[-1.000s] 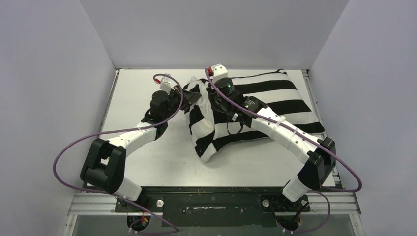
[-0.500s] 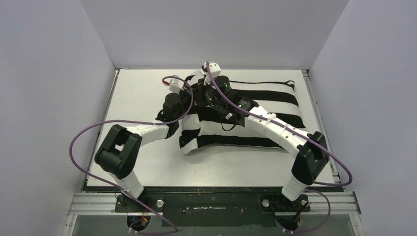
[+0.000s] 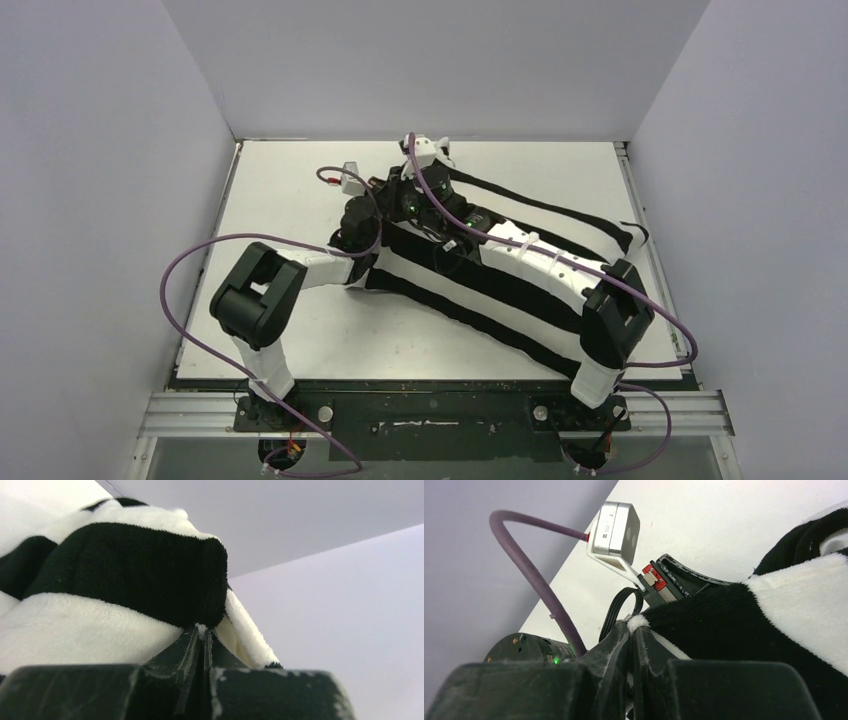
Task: Put the pillow into the pillowcase
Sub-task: Stuff the pillow into the pillowcase.
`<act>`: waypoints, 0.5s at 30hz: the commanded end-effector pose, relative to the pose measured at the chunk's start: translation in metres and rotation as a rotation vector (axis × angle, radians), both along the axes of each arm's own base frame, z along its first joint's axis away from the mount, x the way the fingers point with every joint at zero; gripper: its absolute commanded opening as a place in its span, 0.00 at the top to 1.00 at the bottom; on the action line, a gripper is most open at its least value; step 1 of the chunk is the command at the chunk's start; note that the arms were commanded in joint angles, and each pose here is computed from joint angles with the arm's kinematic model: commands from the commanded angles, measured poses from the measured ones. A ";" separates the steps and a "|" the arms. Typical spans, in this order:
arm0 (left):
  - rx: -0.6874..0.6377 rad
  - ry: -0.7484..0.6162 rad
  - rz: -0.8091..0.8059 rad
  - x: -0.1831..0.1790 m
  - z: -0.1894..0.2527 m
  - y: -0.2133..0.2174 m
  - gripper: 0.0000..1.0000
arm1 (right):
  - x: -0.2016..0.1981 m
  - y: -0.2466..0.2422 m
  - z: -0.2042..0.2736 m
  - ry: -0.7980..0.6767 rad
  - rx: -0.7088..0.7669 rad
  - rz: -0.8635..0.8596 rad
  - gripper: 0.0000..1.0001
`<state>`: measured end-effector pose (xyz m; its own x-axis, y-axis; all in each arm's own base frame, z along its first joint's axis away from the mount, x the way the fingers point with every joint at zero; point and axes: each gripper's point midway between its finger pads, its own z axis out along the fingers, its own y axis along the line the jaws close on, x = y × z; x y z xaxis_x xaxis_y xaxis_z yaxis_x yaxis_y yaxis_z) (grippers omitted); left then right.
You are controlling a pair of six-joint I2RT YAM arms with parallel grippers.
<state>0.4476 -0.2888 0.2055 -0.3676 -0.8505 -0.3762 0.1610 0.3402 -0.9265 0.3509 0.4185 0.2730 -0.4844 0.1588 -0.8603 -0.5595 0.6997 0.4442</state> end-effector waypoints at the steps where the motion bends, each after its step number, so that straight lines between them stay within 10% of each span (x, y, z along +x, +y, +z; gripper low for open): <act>1: -0.108 -0.029 -0.129 -0.035 0.009 -0.056 1.00 | -0.102 0.048 0.171 -0.243 0.526 0.323 1.00; 10: -0.184 -0.082 -0.178 -0.042 0.044 -0.079 1.00 | -0.073 0.035 0.157 -0.181 0.485 0.211 1.00; 15: -0.069 -0.034 -0.158 -0.036 0.022 -0.025 0.98 | -0.021 -0.041 0.114 -0.097 0.381 -0.059 0.96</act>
<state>0.4471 -0.2971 0.2136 -0.3318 -0.8919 -0.3073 0.1700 0.2639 -0.9495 0.3542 0.3973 0.2767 -0.4654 0.2785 -0.8401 -0.4675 0.7287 0.5005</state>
